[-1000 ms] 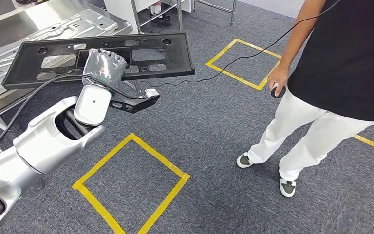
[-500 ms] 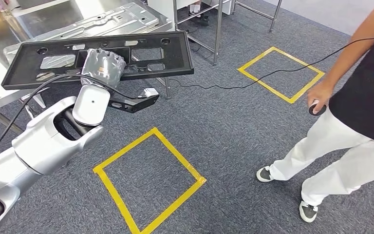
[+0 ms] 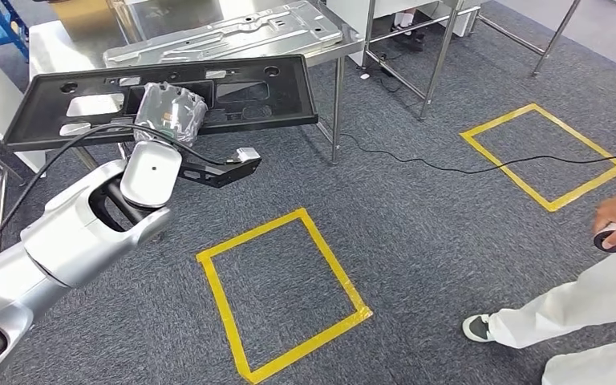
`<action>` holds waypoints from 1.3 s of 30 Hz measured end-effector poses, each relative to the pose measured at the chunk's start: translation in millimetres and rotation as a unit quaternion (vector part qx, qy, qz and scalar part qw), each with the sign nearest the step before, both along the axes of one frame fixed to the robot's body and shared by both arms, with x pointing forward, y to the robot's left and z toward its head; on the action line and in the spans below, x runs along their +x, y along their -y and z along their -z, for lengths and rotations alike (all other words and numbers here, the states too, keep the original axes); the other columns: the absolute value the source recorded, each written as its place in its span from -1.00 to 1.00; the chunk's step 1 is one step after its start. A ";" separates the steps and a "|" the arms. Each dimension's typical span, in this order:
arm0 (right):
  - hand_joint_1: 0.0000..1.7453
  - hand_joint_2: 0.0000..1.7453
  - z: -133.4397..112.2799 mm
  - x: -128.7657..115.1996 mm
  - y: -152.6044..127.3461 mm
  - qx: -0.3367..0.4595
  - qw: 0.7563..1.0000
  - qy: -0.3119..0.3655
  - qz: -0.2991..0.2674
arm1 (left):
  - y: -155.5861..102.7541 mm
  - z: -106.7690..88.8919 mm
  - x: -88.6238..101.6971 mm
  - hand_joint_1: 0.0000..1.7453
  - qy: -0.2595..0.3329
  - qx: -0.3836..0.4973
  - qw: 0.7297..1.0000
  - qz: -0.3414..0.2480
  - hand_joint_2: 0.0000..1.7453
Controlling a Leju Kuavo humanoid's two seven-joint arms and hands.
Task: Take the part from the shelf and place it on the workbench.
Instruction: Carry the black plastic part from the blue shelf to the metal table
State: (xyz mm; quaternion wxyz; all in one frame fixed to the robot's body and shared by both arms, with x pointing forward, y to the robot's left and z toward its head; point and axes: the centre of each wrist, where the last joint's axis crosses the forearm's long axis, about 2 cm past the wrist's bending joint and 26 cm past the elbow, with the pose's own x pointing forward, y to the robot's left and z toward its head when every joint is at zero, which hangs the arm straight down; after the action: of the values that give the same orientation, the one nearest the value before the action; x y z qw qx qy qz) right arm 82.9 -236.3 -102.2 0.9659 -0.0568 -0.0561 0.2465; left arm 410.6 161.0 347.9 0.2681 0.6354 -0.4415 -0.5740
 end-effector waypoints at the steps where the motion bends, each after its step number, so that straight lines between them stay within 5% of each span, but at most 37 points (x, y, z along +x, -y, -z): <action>1: -1.00 1.00 -0.2 0.5 -0.4 0.001 1.000 0.000 0.000 | -1.0 0.0 0.3 1.00 0.000 0.001 1.000 -0.002 1.00; 39: -1.00 1.00 -0.6 1.2 -3.5 0.002 1.000 0.010 -0.008 | 2.8 4.1 -5.2 1.00 -0.011 0.005 0.999 0.037 1.00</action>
State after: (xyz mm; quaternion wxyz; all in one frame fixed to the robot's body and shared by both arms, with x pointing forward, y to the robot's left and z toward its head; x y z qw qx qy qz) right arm 84.1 -232.8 -101.6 0.9634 -0.0571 -0.0670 0.2532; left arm 405.4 158.3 343.8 0.2486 0.6134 -0.4591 -0.5925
